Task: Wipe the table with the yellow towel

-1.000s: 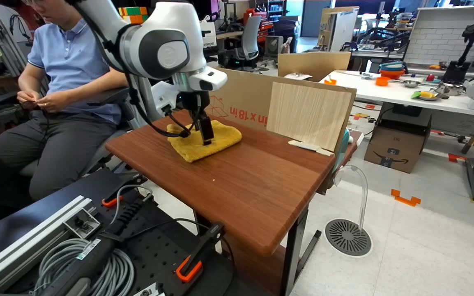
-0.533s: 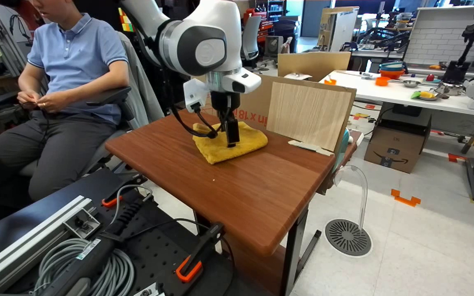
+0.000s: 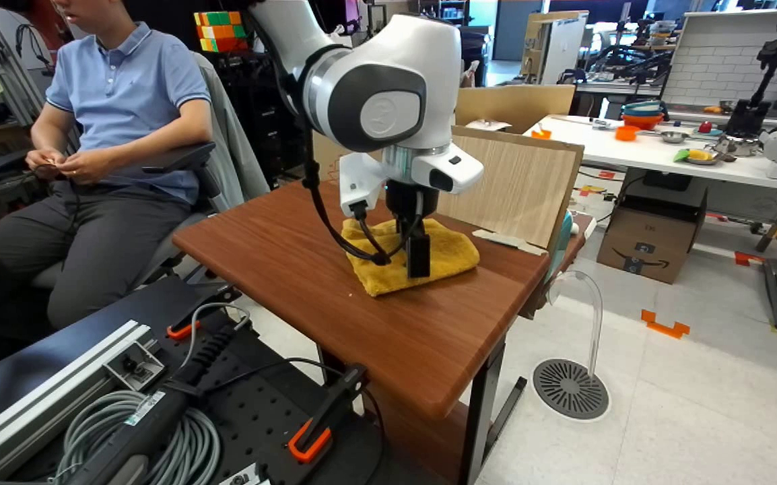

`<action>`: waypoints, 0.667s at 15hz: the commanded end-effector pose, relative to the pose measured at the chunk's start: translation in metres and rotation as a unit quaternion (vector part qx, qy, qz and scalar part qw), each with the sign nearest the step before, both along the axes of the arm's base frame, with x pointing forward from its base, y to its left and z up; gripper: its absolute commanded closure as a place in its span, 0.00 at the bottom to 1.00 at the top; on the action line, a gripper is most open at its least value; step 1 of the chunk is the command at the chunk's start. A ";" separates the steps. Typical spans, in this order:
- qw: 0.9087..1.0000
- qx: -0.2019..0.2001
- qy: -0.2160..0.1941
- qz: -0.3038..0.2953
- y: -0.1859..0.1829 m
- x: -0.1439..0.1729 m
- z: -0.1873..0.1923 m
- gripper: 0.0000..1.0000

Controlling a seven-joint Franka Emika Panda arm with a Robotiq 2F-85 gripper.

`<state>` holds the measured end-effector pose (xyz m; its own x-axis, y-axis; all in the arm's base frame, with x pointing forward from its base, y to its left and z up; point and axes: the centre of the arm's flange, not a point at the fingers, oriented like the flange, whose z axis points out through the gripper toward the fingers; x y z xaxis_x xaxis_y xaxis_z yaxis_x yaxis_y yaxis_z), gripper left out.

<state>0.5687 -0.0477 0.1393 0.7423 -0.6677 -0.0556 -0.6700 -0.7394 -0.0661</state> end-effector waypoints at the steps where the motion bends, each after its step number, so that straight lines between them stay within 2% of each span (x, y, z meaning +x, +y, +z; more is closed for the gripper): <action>1: 1.000 0.016 0.001 -0.019 -0.043 -0.010 -0.009 0.00; 4: 1.000 0.013 -0.007 -0.006 -0.043 -0.021 -0.002 0.00; 10: 0.994 0.004 -0.016 0.109 0.030 -0.074 -0.001 0.00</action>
